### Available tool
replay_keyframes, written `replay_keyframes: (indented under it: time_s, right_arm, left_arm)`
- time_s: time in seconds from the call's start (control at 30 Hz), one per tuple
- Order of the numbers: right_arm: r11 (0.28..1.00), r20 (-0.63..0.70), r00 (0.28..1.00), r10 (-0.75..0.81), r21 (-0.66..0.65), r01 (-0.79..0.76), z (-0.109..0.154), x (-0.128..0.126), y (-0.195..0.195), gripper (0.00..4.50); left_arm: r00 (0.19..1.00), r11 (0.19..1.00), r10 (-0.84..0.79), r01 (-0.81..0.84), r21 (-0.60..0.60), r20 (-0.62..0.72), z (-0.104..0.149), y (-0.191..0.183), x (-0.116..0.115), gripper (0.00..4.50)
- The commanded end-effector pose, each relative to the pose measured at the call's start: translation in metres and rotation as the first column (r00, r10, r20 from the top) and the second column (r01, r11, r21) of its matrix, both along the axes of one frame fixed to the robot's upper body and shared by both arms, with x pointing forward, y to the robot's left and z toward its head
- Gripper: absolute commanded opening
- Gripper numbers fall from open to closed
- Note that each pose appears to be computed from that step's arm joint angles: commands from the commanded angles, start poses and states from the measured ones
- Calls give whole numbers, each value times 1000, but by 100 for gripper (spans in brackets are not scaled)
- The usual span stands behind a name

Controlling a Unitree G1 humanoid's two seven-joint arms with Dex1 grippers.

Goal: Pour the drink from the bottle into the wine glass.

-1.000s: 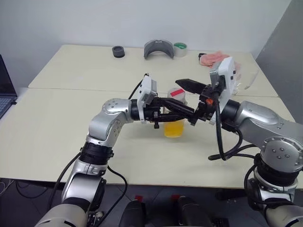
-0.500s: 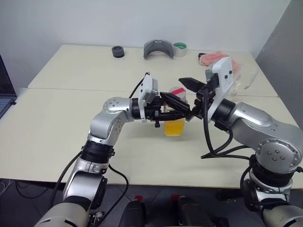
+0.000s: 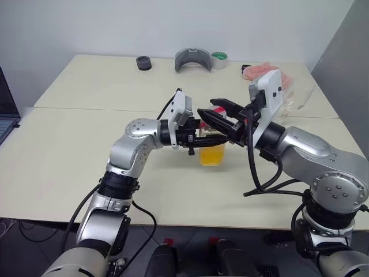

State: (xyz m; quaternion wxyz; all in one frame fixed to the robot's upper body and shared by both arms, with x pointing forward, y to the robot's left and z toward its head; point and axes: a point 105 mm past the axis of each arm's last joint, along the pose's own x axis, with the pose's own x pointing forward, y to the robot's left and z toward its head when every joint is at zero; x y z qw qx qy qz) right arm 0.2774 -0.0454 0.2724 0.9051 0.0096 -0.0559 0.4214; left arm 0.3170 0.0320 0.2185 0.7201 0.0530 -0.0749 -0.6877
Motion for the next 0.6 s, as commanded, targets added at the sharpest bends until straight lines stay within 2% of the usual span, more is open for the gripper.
replay_keyframes:
  time_s: [0.03,0.2,0.3,0.5,0.6]
  right_arm:
    - [1000,56,998,-10,28,8,12,-5,-2,187]
    - [1000,53,999,10,13,-10,13,-2,-3,187]
    - [997,58,996,75,-18,-74,13,-2,-5,187]
    - [959,62,959,276,-77,-271,14,0,-10,187]
    - [917,57,916,398,-46,-395,17,0,-9,187]
  left_arm:
    - [997,999,-38,40,-18,70,13,-5,-8,187]
    - [997,999,-45,46,-18,67,13,-5,-10,187]
    - [997,999,-49,50,-19,67,13,-5,-10,187]
    - [996,998,-52,54,-21,69,13,-5,-13,187]
    - [996,998,-50,52,-25,68,14,-5,-14,187]
